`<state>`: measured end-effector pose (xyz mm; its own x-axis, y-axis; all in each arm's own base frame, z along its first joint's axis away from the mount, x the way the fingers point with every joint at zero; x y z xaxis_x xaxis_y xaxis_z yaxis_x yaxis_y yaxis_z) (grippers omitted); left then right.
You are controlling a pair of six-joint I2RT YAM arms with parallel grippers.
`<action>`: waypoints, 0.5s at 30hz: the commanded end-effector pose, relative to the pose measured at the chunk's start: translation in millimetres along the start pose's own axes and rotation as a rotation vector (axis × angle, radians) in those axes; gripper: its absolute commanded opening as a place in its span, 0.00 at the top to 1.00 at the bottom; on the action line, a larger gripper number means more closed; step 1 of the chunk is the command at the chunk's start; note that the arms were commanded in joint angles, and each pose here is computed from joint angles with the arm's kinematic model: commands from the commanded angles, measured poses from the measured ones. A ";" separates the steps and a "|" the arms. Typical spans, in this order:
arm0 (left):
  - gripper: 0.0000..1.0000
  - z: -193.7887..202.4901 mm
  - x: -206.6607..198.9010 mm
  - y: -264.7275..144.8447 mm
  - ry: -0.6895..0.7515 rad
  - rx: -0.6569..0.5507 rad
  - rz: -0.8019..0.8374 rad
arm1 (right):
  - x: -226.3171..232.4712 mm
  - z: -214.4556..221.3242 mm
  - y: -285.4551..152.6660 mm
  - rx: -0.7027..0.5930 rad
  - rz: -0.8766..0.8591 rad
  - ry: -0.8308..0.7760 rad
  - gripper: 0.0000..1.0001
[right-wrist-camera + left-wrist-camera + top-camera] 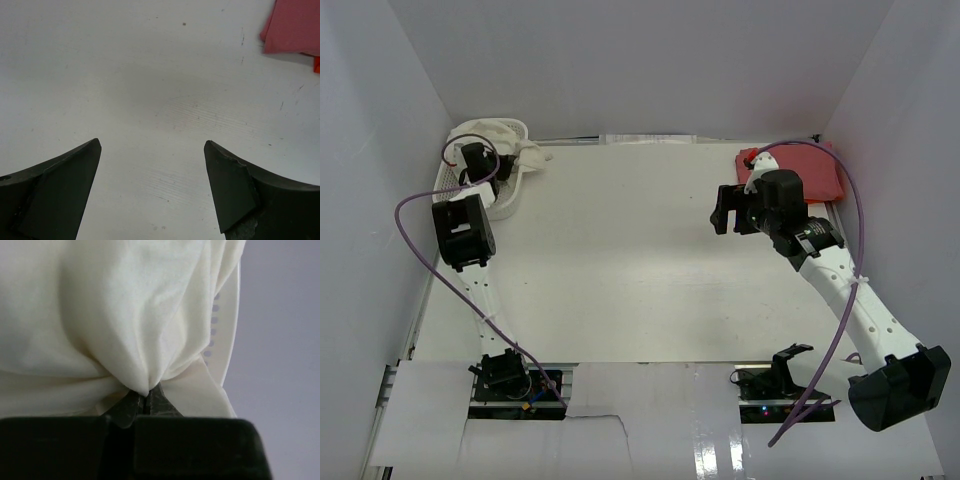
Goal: Fold and stack the t-shirts
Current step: Grab crumpled tshirt from bin with the left arm
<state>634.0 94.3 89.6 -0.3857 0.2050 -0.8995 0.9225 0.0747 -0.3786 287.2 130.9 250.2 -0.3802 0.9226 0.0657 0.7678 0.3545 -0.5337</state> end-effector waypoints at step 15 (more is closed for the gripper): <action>1.00 69.9 -229.1 -199.0 0.376 0.035 0.317 | 7.7 -8.3 -1.8 -0.031 -0.056 0.000 0.10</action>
<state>584.5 1.1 268.2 -0.1739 0.4457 -0.8781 0.9775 -0.0302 -0.2089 286.3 133.6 249.4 -0.3949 0.9155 0.0769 0.7579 0.3719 -0.5360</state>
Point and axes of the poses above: each gripper's point midway between its finger pads, its own y axis out along the fingers, its own x axis along the line the jaws close on, z = x × y, the point moved 3 cm from there along -y, back along the fingers, and after that the axes turned 7 degrees about -y, right-handed, at the moved point
